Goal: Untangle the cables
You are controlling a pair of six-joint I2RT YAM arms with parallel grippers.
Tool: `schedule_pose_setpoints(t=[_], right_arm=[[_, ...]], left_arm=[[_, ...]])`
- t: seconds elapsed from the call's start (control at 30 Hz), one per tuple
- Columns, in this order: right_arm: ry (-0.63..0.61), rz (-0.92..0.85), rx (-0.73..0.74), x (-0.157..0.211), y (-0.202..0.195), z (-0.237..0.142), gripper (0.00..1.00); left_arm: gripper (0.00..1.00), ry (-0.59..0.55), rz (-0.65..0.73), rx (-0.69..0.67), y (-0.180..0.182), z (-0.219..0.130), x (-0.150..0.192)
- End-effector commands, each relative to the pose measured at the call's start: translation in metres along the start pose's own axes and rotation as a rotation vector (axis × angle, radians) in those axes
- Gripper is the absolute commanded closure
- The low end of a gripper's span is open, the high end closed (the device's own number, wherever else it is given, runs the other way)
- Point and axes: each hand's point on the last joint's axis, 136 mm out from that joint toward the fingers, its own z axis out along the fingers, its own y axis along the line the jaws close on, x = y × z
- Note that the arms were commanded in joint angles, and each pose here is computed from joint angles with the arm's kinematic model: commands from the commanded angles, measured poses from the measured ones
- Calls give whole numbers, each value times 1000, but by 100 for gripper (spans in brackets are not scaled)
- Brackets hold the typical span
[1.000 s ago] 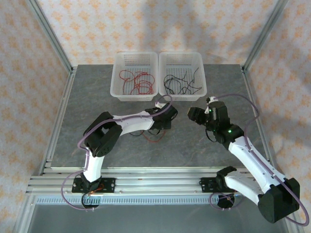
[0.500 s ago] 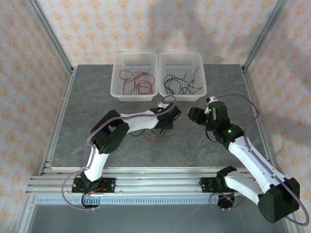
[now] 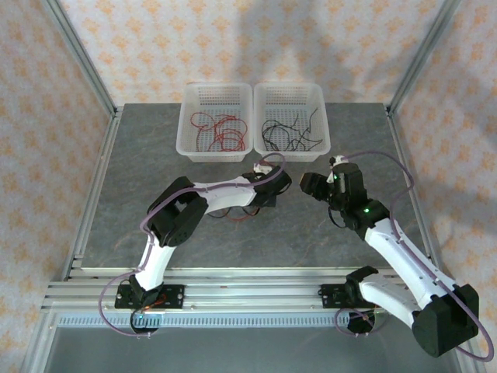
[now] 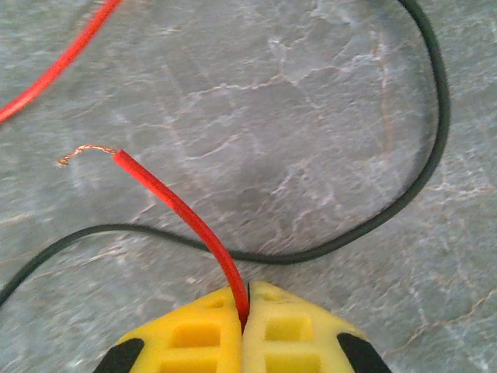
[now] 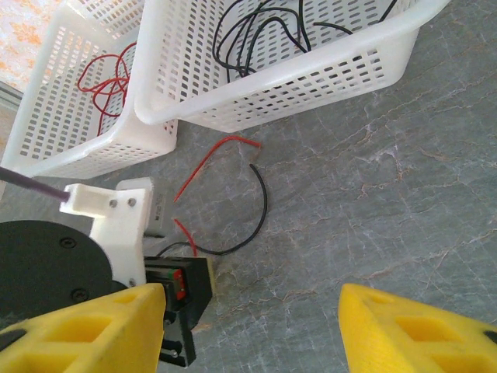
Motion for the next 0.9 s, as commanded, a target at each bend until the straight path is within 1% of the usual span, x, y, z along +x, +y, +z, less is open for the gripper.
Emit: schedule_pose_setpoints(t=[0.0,0.17,0.3,0.4,0.6,0.87], right_arm=[[-13,-14,22,-1,-4,-1,40],[1,4,6,3,-3,2,40],[16,30,-11,10,-3,8,40],[24,45,-17,13,-4,12,40],[35,66,-22,17,-5,14,40],[51,93,-33,26,-5,18,40]], left_arm=[[100,-110,22,9,-1,-68,-38],[100,-242,42,60,-5,-157,-83],[100,-365,36,111,4,-227,-119],[100,-470,24,121,14,-273,-147],[100,-644,-9,86,37,-347,-201],[100,-872,-78,88,65,-410,-251]])
